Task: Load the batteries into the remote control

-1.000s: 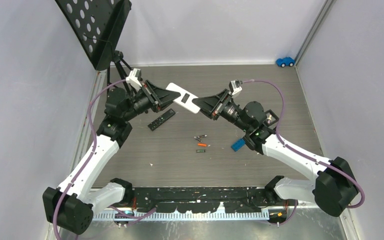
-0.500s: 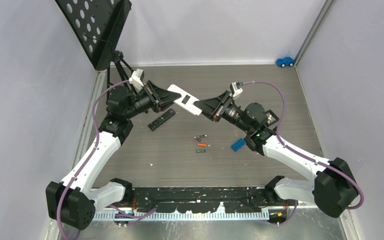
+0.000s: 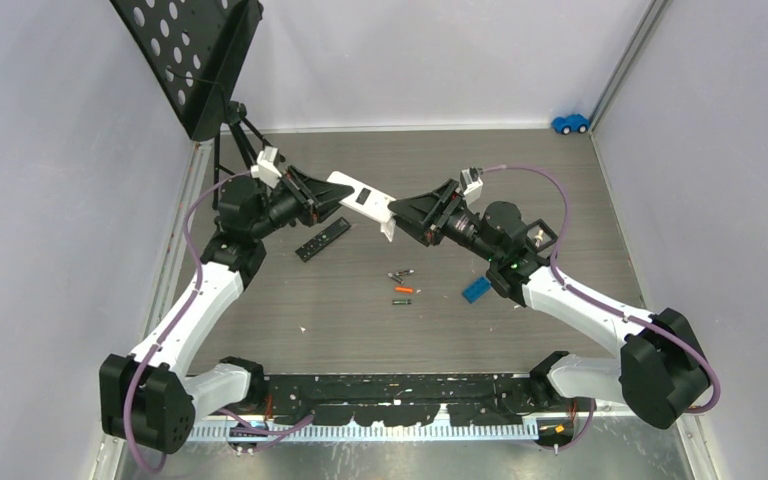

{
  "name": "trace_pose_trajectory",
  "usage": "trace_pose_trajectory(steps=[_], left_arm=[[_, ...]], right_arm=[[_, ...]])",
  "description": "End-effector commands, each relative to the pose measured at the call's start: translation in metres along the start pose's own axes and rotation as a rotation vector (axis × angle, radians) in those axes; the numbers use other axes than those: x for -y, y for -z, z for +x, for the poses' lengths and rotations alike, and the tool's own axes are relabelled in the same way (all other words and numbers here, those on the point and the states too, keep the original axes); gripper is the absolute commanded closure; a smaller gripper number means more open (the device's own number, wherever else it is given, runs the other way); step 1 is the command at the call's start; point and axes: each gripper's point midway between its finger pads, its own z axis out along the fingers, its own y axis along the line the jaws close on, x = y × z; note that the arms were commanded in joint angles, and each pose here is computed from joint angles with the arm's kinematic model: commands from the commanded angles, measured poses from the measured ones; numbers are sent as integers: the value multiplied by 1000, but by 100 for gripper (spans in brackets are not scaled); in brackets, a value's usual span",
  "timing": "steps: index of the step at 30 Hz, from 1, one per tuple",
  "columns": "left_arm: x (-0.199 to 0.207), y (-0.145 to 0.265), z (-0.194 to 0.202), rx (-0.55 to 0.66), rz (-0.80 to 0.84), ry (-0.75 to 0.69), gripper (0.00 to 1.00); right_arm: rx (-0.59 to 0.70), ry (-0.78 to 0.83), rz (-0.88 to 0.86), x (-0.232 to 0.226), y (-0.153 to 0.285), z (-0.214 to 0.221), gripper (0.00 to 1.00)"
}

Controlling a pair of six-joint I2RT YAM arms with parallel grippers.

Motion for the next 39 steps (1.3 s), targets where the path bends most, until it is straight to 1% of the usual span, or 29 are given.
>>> trace_pose_trajectory(steps=[1, 5, 6, 12, 14, 16, 20, 21, 25, 27, 33, 36, 39], left_arm=[[4, -2, -8, 30, 34, -45, 100], [-7, -4, -10, 38, 8, -68, 100], [-10, -5, -11, 41, -2, -74, 100], [-36, -5, -14, 63, -89, -116, 100], [-45, -4, -14, 61, -118, -133, 100], [-52, -3, -12, 48, -143, -153, 100], [-58, 0, -3, -1, -155, -199, 100], [-57, 1, 0, -17, -149, -214, 100], [-49, 6, 14, -96, -92, -279, 100], [-39, 9, 22, -139, -42, -310, 100], [-7, 20, 41, -237, 111, -407, 100], [8, 25, 46, -271, 159, -454, 100], [22, 29, 50, -290, 207, -484, 100]], right_arm=[[-2, 3, -67, -28, -4, -4, 43], [-5, -2, -61, -25, -3, -3, 54], [-4, -4, -49, -22, -3, -2, 55], [4, 31, 44, 5, -3, -2, 56], [2, 61, 75, 11, -1, -2, 52], [0, 101, 119, 19, 2, -2, 45], [-13, 212, 168, 25, 12, -1, 25], [-20, 245, 167, 24, 15, 0, 22], [-38, 337, 140, 15, 25, 3, 13], [-52, 358, 108, 8, 28, 6, 11], [-136, 363, -36, -16, 26, 23, 10], [-210, 346, -145, -34, 28, 37, 11], [-226, 337, -191, -44, 29, 42, 11]])
